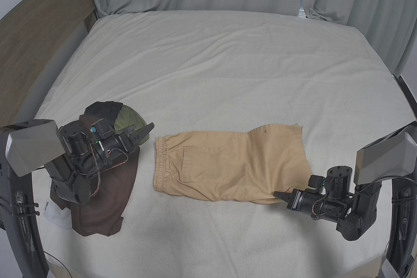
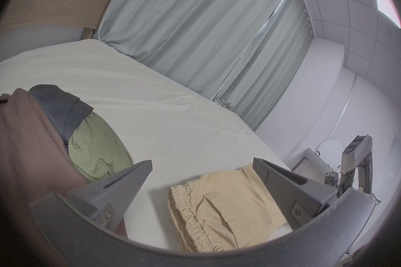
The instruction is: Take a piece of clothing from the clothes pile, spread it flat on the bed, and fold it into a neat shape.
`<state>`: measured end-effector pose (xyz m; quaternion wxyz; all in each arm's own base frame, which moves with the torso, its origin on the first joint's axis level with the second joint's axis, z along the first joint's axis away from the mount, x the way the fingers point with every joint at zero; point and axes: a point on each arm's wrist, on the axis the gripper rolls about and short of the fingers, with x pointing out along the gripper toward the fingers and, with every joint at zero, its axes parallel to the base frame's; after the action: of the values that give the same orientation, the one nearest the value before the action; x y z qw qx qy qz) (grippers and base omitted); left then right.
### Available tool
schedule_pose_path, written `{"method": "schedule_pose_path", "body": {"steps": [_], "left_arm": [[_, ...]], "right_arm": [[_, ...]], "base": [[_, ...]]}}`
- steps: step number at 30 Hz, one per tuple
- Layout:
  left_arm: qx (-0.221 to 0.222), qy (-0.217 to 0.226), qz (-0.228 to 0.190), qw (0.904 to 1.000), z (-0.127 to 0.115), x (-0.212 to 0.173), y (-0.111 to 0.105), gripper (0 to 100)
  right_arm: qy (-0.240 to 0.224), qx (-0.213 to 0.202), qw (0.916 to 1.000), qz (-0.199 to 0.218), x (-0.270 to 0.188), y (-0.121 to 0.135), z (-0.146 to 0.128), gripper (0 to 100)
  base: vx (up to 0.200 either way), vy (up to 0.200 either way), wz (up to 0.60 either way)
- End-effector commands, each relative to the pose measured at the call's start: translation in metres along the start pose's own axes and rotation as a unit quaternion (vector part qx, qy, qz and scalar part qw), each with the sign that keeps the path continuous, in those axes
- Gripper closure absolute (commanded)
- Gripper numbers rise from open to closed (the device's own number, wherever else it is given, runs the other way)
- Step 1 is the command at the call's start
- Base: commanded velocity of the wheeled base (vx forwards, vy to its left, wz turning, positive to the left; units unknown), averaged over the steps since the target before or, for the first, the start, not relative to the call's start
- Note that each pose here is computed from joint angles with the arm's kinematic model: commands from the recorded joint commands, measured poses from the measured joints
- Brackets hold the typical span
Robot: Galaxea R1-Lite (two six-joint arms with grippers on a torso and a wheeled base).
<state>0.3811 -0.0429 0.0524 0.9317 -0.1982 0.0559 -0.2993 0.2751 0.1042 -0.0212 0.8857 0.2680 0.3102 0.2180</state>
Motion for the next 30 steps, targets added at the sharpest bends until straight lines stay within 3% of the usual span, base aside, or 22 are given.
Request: {"method": "schedule_pose_path", "body": {"steps": [1, 15, 22, 30], "left_arm": [[0.002, -0.001, -0.005, 1.0000, 0.001, 0.000, 0.000, 0], [0.004, -0.001, -0.014, 0.9999, 0.005, -0.001, 0.003, 0], [-0.012, -0.004, -0.015, 0.9998, 0.007, 0.000, 0.002, 0], [-0.025, -0.007, -0.018, 0.9995, 0.011, -0.002, -0.001, 0]], "right_arm": [[0.006, 0.001, 1.0000, -0.002, -0.001, -0.001, -0.003, 0], [0.014, -0.004, 0.9999, 0.008, -0.022, 0.013, -0.004, 0], [0.034, -0.018, 0.9983, 0.044, -0.035, 0.032, -0.009, 0], [0.007, -0.040, 0.9949, 0.093, -0.048, 0.057, 0.003, 0]], "base": [[0.000, 0.000, 0.00], [0.000, 0.000, 0.00], [0.000, 0.000, 0.00], [0.000, 0.000, 0.00]]}}
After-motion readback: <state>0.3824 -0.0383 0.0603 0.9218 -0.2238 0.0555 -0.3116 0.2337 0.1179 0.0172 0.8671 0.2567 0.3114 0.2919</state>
